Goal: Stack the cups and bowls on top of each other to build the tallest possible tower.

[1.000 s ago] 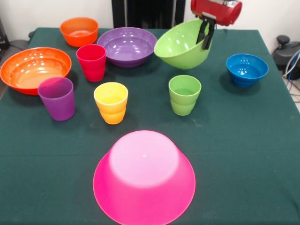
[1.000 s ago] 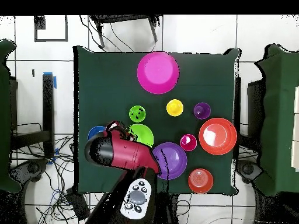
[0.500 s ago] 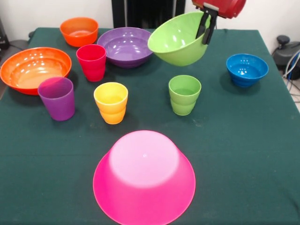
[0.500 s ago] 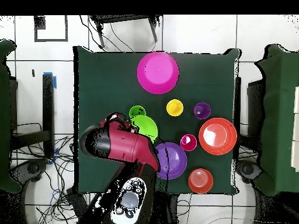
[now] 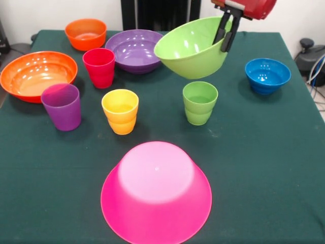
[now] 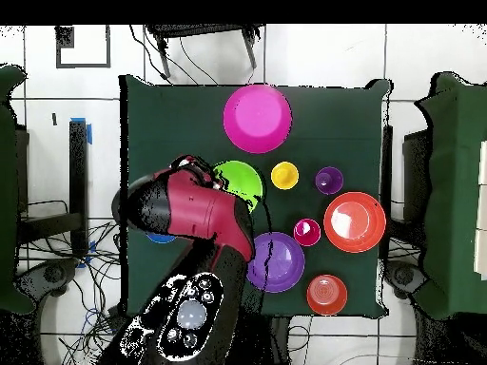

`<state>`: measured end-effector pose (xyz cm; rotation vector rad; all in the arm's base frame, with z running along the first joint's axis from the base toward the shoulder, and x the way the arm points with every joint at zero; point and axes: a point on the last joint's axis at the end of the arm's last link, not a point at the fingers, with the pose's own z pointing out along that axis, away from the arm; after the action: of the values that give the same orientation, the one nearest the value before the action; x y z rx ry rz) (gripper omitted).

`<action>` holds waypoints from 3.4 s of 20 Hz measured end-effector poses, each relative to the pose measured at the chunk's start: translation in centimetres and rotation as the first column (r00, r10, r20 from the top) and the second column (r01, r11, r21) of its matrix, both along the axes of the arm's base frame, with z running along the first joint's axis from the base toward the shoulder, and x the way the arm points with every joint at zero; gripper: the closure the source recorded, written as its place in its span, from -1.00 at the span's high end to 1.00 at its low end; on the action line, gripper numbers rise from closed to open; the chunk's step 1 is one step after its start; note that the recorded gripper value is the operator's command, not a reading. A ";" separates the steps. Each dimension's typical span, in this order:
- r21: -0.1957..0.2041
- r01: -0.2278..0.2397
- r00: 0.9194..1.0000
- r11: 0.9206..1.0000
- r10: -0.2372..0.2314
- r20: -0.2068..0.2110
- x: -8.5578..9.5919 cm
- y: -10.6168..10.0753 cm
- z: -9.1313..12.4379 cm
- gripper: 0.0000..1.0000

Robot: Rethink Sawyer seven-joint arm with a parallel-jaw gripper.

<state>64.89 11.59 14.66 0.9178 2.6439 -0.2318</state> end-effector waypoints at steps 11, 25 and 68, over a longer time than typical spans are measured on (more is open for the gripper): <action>-0.052 -0.016 1.000 0.999 0.016 -0.002 5.4 -0.2 4.3 -1.00; -0.155 -0.091 0.993 0.984 0.102 0.064 13.8 -0.9 1.7 -1.00; -0.264 -0.172 0.985 0.949 0.171 -0.028 20.6 -2.2 -4.6 -1.00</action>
<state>85.48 9.34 10.01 0.5978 2.5944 -0.5307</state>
